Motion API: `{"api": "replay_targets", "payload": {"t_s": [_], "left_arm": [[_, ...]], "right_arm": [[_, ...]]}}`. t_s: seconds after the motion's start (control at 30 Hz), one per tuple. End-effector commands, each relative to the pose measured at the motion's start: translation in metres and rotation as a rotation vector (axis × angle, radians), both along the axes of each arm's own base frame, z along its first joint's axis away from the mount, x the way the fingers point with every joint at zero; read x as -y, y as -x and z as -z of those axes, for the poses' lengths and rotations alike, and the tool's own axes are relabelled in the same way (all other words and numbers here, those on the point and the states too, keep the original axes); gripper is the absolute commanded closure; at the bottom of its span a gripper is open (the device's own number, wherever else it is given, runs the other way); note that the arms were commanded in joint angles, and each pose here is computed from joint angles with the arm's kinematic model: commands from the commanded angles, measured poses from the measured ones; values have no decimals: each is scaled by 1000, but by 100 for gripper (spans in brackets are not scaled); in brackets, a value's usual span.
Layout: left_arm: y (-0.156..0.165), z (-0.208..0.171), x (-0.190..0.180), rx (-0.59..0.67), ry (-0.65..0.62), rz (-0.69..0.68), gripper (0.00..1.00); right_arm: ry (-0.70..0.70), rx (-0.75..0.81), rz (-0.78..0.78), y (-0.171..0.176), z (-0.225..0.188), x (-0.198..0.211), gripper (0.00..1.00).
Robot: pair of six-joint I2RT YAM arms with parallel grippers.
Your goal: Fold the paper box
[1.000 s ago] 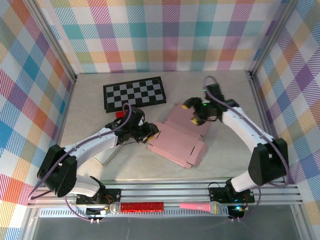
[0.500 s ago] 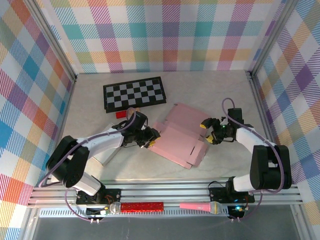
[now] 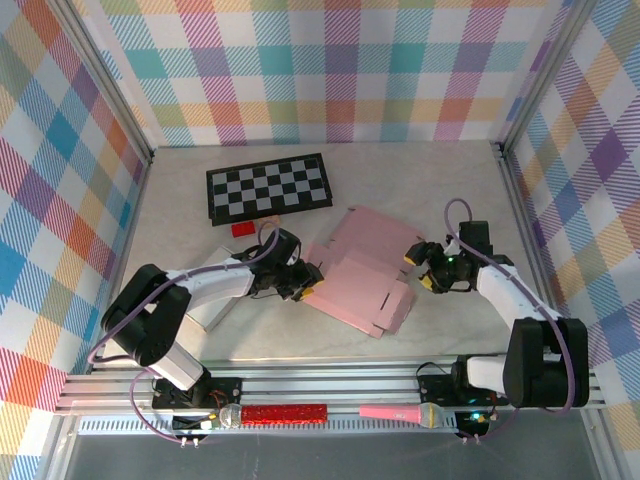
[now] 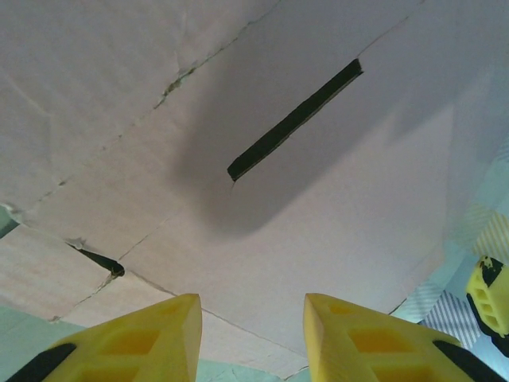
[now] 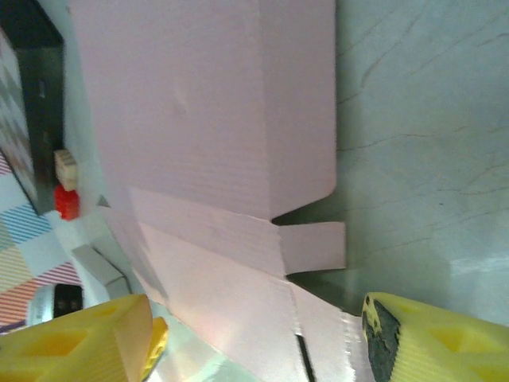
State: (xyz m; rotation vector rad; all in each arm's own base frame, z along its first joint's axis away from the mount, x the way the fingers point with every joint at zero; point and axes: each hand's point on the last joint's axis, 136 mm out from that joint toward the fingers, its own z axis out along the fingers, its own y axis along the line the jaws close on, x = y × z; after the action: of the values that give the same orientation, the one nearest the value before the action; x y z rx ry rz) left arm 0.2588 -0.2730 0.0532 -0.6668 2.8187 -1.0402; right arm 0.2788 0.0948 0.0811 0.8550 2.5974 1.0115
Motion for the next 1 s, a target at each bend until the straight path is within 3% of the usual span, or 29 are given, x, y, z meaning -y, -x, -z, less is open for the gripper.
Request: {"api": "replay_targets", "payload": {"t_s": [0.0,0.4,0.57,0.97], "left_arm": [[-1,-2,8,11,11,34,62],[0,14,13,-8,-20,70,63],[1,20,12,-14,-36,76,63],[0,26,13,-17,-60,93,63]], "right_arm": [[58,-61,-71,17,25,5,30],[-62,-93,-150,39,48,-15,30],[-138,-25,-155,35,32,-25,33],[-173,39,-166,38,-3,-29,40]]}}
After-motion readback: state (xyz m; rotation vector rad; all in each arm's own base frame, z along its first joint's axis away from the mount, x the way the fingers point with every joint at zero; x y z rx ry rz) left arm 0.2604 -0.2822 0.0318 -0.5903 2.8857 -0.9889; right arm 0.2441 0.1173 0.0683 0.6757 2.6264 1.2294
